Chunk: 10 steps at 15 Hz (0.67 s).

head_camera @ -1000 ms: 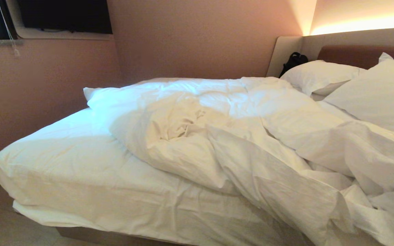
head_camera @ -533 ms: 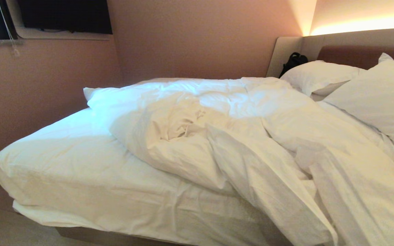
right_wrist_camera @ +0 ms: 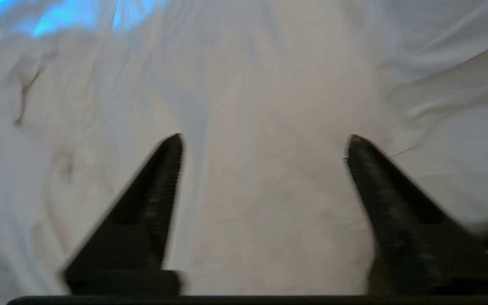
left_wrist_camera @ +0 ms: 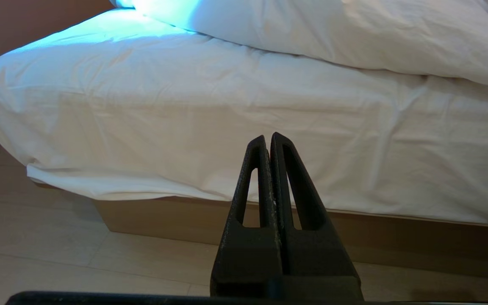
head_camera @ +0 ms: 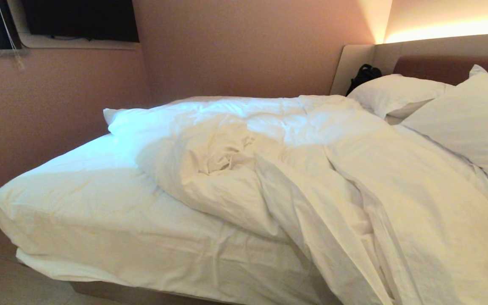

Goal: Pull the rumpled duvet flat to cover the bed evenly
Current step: Flatten the corners of the folded blanket

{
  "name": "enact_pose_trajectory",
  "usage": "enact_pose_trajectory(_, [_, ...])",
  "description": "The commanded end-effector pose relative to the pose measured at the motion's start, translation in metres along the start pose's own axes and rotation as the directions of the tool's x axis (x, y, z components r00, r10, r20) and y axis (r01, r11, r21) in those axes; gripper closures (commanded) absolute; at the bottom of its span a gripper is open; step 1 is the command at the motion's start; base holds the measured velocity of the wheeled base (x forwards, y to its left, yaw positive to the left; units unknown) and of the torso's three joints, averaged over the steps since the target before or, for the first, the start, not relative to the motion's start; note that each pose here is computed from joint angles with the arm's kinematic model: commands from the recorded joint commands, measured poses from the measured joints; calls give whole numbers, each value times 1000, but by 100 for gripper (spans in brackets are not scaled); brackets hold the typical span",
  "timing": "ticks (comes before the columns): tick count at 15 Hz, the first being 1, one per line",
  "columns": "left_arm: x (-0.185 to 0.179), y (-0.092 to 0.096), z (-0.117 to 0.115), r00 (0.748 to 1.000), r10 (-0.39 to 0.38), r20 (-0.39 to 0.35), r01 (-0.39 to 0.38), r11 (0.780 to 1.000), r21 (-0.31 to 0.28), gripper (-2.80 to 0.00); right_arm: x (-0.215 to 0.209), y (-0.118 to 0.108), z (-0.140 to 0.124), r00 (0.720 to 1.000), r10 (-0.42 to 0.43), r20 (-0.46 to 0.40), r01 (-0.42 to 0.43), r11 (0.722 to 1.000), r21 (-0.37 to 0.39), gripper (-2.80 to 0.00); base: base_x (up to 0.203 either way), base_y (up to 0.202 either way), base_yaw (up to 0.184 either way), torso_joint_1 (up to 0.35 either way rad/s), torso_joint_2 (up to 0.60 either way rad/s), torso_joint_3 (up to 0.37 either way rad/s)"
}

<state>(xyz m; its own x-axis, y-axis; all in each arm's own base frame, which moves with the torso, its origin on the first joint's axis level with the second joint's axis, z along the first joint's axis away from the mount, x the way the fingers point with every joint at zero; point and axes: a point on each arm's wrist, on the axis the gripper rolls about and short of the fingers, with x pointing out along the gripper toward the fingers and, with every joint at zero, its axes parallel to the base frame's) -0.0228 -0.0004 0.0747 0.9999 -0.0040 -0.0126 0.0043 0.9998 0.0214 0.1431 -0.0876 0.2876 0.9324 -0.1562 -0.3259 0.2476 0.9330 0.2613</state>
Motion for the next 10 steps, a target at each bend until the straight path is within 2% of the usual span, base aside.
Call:
enact_pose_trajectory(1, [0,0,0,1000,0,0,0,1000,0,0,26,2,-7,993,57,-101,-54,998,30,0,0,0,0,0,0,0])
enact_pose_trajectory(3, [0,0,0,1000,1,0,-1,1000,0,0,32,12,-11,985,109,-131,-107,994,18,0,0,0,0,0,0,0])
enact_pose_trajectory(5, [0,0,0,1000,0,0,0,1000,0,0,43,34,-19,956,206,-208,-211,977,-3,0,0,0,0,0,0,0])
enact_pose_trajectory(7, [0,0,0,1000,0,0,0,1000,0,0,54,50,-30,917,263,-299,-277,961,-3,0,0,0,0,0,0,0])
enact_pose_trajectory(9, [0,0,0,1000,-1,0,1,1000,0,0,70,63,-43,884,268,-384,-289,957,3,0,0,0,0,0,0,0])
enact_pose_trajectory(10, [0,0,0,1000,1,0,-1,1000,0,0,78,68,-48,879,245,-410,-270,963,-4,0,0,0,0,0,0,0])
